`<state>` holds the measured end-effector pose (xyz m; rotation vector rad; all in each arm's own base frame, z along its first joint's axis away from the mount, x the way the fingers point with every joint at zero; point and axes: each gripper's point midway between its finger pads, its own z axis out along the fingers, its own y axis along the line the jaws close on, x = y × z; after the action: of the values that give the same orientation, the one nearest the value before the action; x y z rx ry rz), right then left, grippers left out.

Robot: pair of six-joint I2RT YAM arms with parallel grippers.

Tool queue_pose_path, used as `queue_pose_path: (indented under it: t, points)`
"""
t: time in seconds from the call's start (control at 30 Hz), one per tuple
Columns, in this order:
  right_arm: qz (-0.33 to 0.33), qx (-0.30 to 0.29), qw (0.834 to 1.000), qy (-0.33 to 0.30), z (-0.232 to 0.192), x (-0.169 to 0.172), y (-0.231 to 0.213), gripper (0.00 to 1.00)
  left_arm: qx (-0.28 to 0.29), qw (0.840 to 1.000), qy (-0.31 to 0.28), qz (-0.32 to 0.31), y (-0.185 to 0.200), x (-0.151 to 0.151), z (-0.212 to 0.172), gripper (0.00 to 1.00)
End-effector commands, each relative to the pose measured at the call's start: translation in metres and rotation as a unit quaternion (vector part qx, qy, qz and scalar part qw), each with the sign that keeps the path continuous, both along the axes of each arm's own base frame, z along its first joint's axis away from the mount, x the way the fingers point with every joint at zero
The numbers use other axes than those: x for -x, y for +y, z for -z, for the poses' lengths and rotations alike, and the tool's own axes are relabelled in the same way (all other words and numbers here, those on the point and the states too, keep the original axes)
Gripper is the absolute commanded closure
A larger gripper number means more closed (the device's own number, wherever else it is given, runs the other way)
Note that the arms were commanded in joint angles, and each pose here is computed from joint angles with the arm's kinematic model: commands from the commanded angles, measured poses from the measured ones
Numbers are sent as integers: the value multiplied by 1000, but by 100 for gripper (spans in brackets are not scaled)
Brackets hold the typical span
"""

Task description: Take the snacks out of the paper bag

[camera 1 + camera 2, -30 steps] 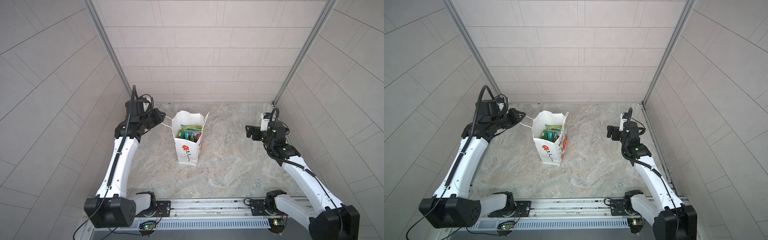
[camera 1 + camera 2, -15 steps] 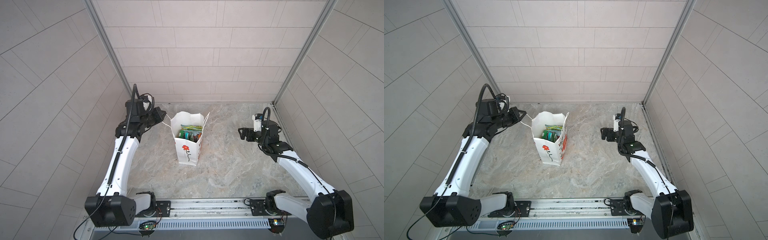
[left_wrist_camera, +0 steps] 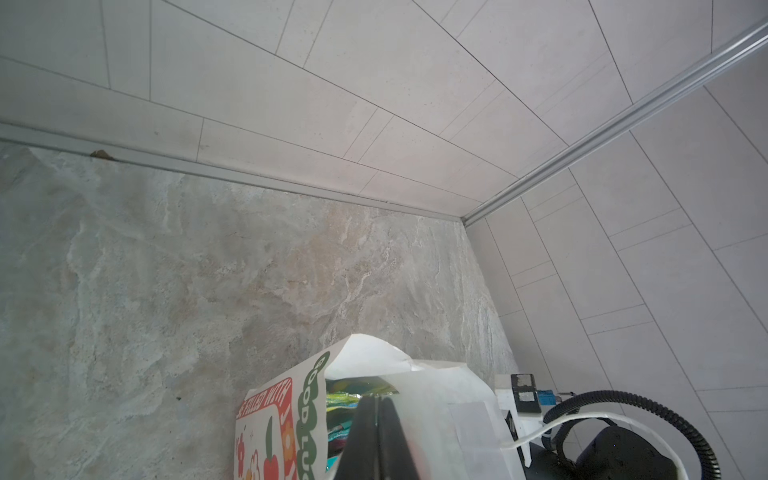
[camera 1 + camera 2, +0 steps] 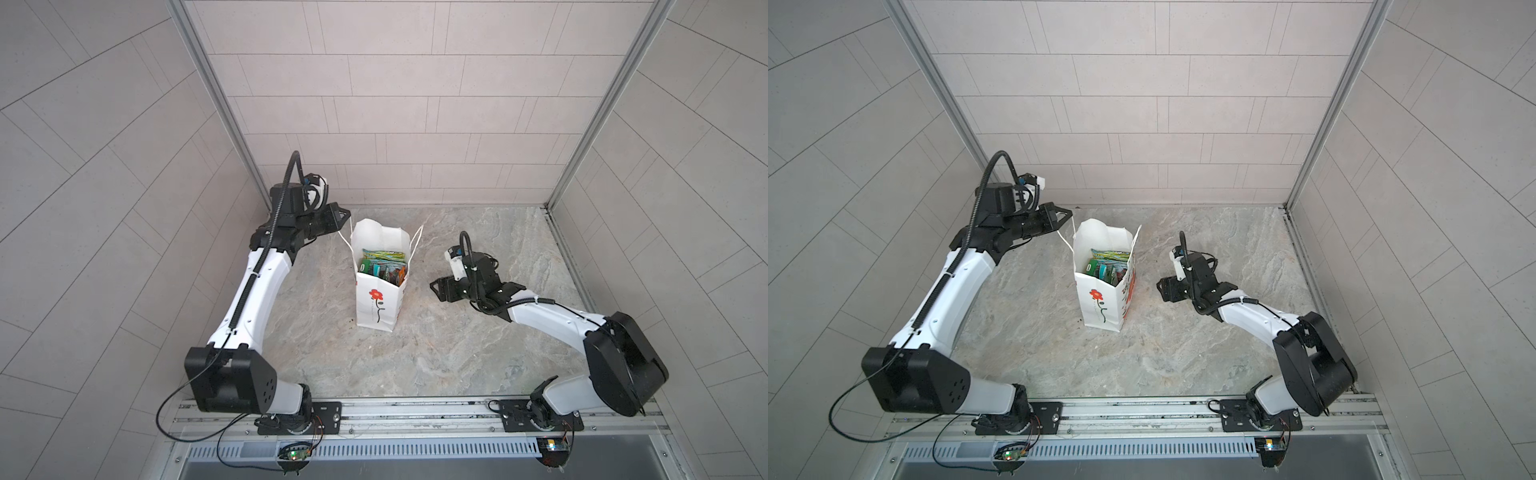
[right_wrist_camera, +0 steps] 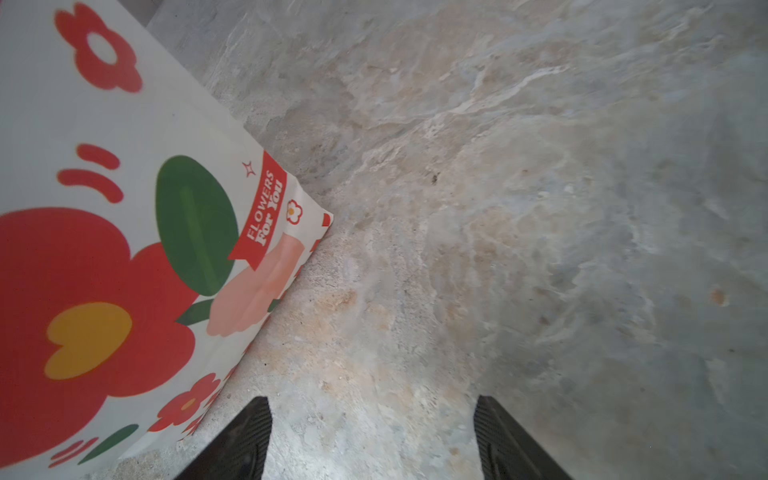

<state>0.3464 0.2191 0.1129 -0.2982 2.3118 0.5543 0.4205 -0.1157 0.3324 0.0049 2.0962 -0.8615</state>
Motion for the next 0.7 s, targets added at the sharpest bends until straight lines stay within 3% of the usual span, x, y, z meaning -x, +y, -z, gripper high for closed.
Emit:
queue_pose_path:
  t: [0.0,0.33,0.67]
  points:
    - [20,-38,999,-32,-13,-15,22,24,-13,994,-99,40,-15,-16,-52,100]
    - [31,-109,989,-97,-6,-29,84,28,0,989,-116,90,-51,-53,-72,100]
    - [68,-154,978,-125,3,-73,117,32,20,985,-130,112,-68,-78,-98,100]
